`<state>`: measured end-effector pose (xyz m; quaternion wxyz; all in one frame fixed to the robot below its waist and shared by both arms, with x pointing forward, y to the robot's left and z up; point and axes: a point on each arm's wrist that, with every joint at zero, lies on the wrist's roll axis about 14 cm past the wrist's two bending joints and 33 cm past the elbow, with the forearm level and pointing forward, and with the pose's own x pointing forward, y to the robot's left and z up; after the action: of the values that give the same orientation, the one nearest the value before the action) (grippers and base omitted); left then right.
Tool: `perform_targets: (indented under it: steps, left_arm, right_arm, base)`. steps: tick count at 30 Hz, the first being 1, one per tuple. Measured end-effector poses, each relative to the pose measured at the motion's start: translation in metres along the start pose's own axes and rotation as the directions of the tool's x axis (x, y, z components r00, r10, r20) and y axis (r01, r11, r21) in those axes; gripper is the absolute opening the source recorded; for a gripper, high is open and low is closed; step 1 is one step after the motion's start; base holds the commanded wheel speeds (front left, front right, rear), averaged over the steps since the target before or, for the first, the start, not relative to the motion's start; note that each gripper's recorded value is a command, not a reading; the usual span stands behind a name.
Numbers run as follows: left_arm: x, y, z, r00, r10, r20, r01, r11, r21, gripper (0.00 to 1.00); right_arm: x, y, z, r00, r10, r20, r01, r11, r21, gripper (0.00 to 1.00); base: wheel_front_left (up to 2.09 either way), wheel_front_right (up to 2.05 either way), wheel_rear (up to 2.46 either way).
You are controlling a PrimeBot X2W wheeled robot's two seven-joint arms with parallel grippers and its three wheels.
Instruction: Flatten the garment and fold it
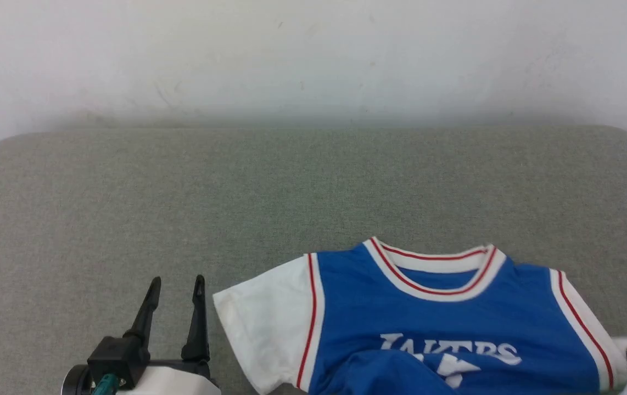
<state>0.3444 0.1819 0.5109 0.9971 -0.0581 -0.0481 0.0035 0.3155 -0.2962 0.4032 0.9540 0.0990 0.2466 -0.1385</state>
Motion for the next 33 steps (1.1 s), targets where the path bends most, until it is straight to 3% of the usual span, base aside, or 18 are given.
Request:
perform_targets:
  steps: [2, 3, 4, 5, 10, 15, 23, 28, 33]
  left_arm:
    - [-0.001, 0.001, -0.001, 1.0, 0.002, -0.005, -0.002, 1.0, 0.0, 1.0]
    - [-0.002, 0.001, -0.002, 1.0, 0.004, -0.007, -0.004, 1.0, 0.0, 1.0]
    - [-0.004, 0.002, -0.004, 1.0, 0.007, -0.012, -0.007, 1.0, 0.001, 1.0]
    - [-0.004, 0.003, -0.005, 1.0, 0.008, -0.016, -0.008, 1.0, 0.002, 1.0]
    - [-0.009, 0.005, -0.011, 0.999, 0.013, -0.038, -0.012, 1.0, 0.005, 1.0]
    - [-0.015, 0.01, -0.017, 0.997, 0.017, -0.074, -0.016, 1.0, 0.011, 1.0]
    - [-0.004, -0.002, -0.035, 0.975, -0.055, -0.215, 0.058, 0.998, 0.01, 1.0]
    - [0.014, -0.024, -0.058, 0.914, -0.144, -0.38, 0.16, 0.987, 0.009, 1.0]
    - [0.028, -0.029, -0.09, 0.8, -0.173, -0.574, 0.224, 0.974, 0.018, 1.0]
  right_arm:
    - [-0.008, -0.013, -0.012, 0.999, -0.049, -0.007, 0.05, 0.999, 0.016, 0.0]
    - [-0.012, -0.017, -0.017, 0.998, -0.064, -0.016, 0.064, 0.998, 0.012, 0.11]
    - [-0.014, -0.019, -0.02, 0.997, -0.069, -0.017, 0.07, 0.997, 0.015, 0.42]
    - [-0.015, -0.019, -0.02, 0.998, -0.067, -0.008, 0.067, 0.998, 0.013, 1.0]
    - [-0.018, -0.004, 0.009, 0.986, -0.021, 0.166, 0.02, 1.0, 0.005, 1.0]
    - [-0.026, 0.037, 0.045, 0.943, 0.104, 0.315, -0.09, 0.994, -0.057, 1.0]
    - [-0.048, 0.099, 0.06, 0.885, 0.292, 0.363, -0.252, 0.955, -0.154, 1.0]
    - [-0.065, 0.132, 0.057, 0.854, 0.392, 0.342, -0.344, 0.919, -0.192, 1.0]
    - [-0.071, 0.152, 0.055, 0.838, 0.442, 0.319, -0.393, 0.896, -0.208, 1.0]
  base:
    - [0.0, 0.0, 0.0]
    - [0.0, 0.0, 0.0]
    - [0.0, 0.0, 0.0]
    - [0.0, 0.0, 0.0]
    - [0.0, 0.0, 0.0]
    - [0.0, 0.0, 0.0]
    - [0.0, 0.0, 0.0]
    - [0.0, 0.0, 0.0]
    - [0.0, 0.0, 0.0]
